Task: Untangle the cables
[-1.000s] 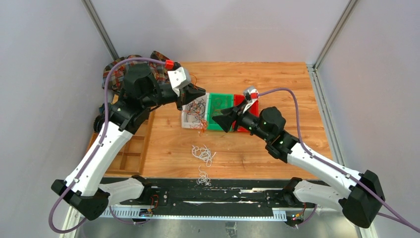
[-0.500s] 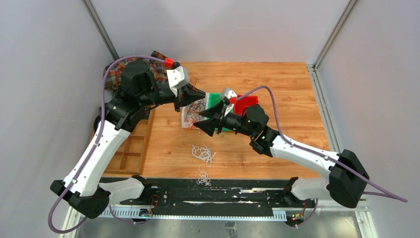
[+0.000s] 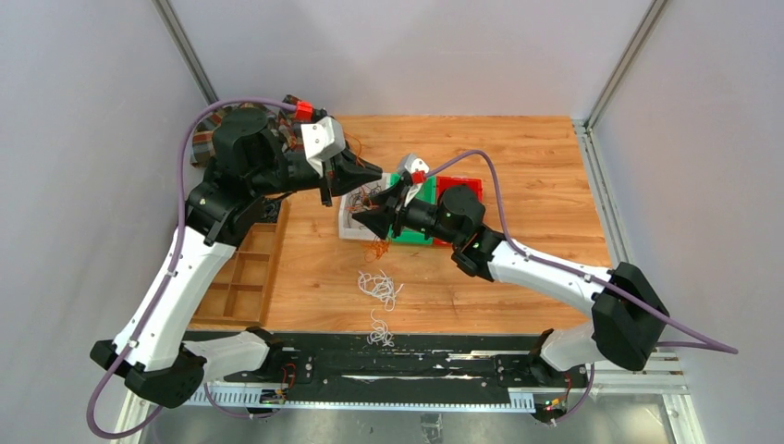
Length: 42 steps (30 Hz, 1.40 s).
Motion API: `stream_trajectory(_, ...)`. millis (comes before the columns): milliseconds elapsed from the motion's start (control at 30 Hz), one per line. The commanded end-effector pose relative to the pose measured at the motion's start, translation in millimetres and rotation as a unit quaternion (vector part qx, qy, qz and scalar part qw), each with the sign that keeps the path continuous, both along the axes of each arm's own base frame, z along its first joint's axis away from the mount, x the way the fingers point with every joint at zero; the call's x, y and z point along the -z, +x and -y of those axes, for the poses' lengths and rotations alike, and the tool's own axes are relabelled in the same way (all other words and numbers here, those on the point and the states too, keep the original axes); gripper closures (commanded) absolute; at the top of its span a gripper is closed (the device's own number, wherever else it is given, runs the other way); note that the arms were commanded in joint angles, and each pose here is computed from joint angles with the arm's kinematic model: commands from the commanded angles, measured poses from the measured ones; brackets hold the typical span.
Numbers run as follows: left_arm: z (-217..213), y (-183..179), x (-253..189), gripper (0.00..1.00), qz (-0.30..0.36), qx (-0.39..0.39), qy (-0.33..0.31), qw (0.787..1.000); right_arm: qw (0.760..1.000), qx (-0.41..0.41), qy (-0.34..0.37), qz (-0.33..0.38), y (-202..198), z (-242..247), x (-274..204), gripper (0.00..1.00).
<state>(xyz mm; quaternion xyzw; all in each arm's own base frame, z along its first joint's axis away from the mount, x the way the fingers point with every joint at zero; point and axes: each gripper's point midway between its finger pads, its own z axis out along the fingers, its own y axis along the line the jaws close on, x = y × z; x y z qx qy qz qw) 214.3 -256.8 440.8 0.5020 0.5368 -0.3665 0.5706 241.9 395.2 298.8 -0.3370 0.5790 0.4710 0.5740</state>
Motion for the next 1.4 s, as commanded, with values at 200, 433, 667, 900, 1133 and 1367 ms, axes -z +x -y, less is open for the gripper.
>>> stream_trajectory(200, -1.0, -19.4, -46.9, 0.99, 0.021, 0.017, -0.043, 0.999, 1.000, -0.009, -0.017, -0.016, -0.3, -10.8, 20.8, 0.75)
stream_trajectory(433, -2.1, -21.7, -88.3, 0.99, 0.042, 0.013, -0.081, 0.996, 0.998, -0.004, -0.024, -0.060, -1.0, -9.8, 56.9, 0.81)
stream_trajectory(667, -8.1, -19.4, -124.4, 0.99, 0.084, -0.010, -0.106, 0.991, 0.993, 0.008, -0.036, -0.114, -6.2, -1.4, 103.0, 0.82)
stream_trajectory(900, -22.0, -9.6, -176.2, 0.99, 0.158, -0.065, -0.145, 0.975, 0.985, 0.030, -0.046, -0.166, -11.4, 9.2, 149.7, 0.80)
stream_trajectory(1133, -22.2, -1.9, -178.9, 0.99, 0.160, -0.078, -0.146, 0.973, 0.982, 0.041, -0.044, -0.180, -12.6, 12.0, 152.3, 0.67)
stream_trajectory(1367, -9.2, 21.2, -124.4, 1.00, 0.108, -0.083, -0.117, 0.984, 0.983, 0.111, -0.034, -0.139, 1.1, 39.3, 99.4, 0.53)
